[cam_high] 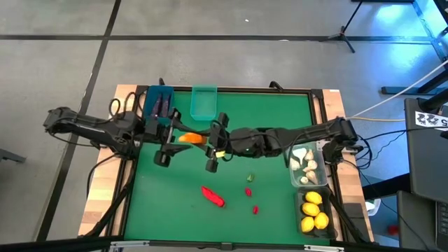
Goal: Sort produce into baskets
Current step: Put the yellow pepper into the green bin
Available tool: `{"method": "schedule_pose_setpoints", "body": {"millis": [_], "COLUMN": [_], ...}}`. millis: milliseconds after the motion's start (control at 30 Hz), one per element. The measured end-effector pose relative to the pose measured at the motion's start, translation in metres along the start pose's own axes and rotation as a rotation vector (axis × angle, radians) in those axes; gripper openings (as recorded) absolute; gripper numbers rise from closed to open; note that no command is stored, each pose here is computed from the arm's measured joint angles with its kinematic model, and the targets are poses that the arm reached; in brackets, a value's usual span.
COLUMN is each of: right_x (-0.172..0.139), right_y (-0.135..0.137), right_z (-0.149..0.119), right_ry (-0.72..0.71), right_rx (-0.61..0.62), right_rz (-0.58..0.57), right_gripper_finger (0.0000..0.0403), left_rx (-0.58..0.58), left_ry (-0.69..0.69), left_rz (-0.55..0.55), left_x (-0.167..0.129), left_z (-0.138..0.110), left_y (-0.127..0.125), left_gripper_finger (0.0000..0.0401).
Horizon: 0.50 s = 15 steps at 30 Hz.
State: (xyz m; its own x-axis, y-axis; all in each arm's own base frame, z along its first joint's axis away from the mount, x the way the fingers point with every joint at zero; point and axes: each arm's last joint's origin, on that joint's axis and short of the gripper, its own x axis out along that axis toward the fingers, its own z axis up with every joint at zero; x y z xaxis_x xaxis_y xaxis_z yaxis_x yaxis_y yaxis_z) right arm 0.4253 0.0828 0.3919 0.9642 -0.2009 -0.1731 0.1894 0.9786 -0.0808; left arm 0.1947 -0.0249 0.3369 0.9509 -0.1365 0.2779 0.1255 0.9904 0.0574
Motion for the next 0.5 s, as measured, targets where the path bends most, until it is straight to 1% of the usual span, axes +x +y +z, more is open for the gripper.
{"method": "schedule_pose_setpoints", "body": {"millis": [267,367,500], "right_x": [0.0068,0.0065,0.0065], "right_y": [0.0013,0.0012,0.0014], "right_z": [-0.0063,-0.0059,-0.0059], "right_ry": [0.015,0.014,0.013], "right_rx": [-0.003,-0.003,-0.003], "right_rz": [0.018,0.018,0.018], "right_gripper_finger": [0.0147,0.0147,0.0147], "left_rx": [-0.005,-0.002,0.007], "left_ry": [0.038,0.028,0.028], "left_rz": [-0.002,-0.001,-0.001], "left_x": [0.0073,0.0069,0.0069], "left_z": [-0.0099,-0.0086,-0.0086], "left_y": [-0.0004,-0.0003,-0.0003], "left_gripper_finger": [0.0226,0.0210,0.0175]}}
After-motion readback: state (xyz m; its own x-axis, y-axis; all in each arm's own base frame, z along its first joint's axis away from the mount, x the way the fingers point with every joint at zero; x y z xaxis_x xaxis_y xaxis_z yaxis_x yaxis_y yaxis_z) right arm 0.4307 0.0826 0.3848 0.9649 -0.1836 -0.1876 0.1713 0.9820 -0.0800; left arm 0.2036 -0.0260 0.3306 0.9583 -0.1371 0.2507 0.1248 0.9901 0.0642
